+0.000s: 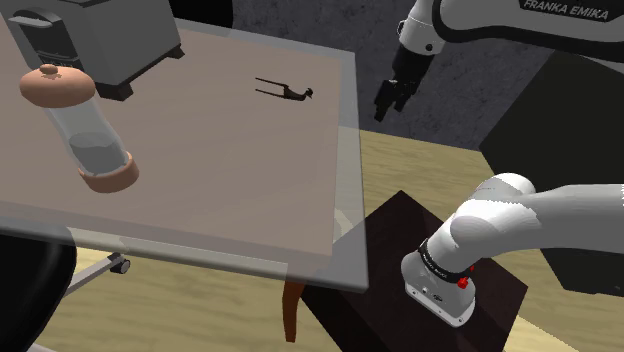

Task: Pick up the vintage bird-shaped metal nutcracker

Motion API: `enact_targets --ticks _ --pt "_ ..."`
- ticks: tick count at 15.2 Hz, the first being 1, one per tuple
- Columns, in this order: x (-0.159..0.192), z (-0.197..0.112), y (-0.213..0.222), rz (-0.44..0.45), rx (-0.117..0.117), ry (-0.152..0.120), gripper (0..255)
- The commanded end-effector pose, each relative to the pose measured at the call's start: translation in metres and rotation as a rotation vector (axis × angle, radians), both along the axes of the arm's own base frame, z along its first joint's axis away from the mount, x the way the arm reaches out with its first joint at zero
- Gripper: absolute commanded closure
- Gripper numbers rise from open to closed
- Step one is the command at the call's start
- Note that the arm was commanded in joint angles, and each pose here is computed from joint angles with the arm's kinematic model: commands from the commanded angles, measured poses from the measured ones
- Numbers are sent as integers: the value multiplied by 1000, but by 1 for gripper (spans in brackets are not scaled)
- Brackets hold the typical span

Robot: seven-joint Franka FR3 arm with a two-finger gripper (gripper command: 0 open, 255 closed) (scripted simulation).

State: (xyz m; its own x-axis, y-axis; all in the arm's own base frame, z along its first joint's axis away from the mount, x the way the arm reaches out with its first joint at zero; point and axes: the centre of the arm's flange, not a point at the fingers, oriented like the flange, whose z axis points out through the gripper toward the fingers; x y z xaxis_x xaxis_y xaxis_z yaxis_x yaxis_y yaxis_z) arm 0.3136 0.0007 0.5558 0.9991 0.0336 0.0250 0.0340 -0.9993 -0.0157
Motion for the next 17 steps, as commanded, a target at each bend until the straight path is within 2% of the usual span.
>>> enact_targets --ticks 1,9,17 --pt "0 0 0 0 0 0 0" --pt "110 14 35 260 -26 64 0" --pt "208 19 98 520 -51 129 0"
